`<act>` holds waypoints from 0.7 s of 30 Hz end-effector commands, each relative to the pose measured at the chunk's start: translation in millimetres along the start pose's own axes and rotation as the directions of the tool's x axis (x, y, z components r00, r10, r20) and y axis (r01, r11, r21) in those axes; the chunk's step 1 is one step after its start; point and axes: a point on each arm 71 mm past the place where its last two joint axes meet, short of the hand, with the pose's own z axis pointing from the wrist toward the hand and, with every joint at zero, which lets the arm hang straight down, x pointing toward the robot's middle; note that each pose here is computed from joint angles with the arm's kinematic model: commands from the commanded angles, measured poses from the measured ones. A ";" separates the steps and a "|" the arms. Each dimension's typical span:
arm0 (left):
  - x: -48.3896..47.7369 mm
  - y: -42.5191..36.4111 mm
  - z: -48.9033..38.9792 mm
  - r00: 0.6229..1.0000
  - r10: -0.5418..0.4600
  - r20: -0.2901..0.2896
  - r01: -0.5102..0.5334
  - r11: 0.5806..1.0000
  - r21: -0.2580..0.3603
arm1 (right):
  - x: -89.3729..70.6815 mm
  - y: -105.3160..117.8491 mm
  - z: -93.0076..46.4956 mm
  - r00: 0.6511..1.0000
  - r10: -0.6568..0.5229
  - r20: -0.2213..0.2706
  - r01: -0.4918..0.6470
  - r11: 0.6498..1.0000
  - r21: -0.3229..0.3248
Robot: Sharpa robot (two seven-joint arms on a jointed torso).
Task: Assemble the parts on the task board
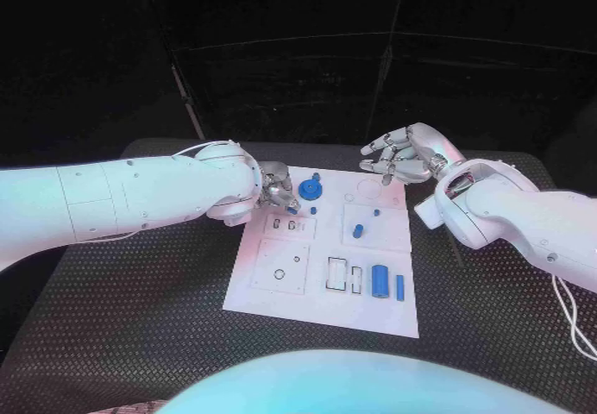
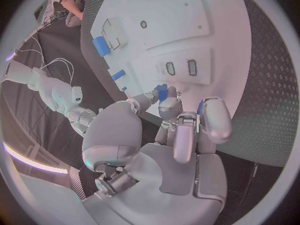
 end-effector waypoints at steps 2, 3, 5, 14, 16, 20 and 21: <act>-2.4 0.7 0.6 0.996 0.039 0.079 -0.039 0.999 0.001 | 0.1 1.6 0.8 1.000 0.001 -0.004 -0.001 1.000 -0.006; -1.5 1.1 0.8 0.996 0.043 0.081 -0.043 0.999 0.000 | 0.1 1.6 0.9 1.000 0.001 -0.004 -0.001 1.000 -0.006; 0.0 1.9 1.1 0.995 0.048 0.082 -0.048 0.999 -0.002 | 0.1 1.6 1.0 1.000 0.001 -0.003 -0.001 1.000 -0.006; 7.4 5.2 -0.3 0.996 0.059 0.062 -0.058 0.998 -0.005 | -0.2 0.9 1.4 1.000 0.001 -0.002 -0.001 1.000 -0.004; 9.2 5.3 -0.8 0.997 0.058 0.054 -0.058 0.998 -0.005 | -0.1 0.8 1.5 1.000 0.001 -0.002 -0.001 1.000 -0.004; 12.7 5.4 -1.7 0.998 0.055 0.032 -0.055 0.998 -0.004 | 0.1 0.7 2.0 1.000 0.000 -0.002 0.000 1.000 -0.004; 13.3 5.6 -1.9 0.998 0.055 0.027 -0.054 0.999 -0.004 | 0.2 0.6 2.1 1.000 0.000 -0.002 0.000 1.000 -0.004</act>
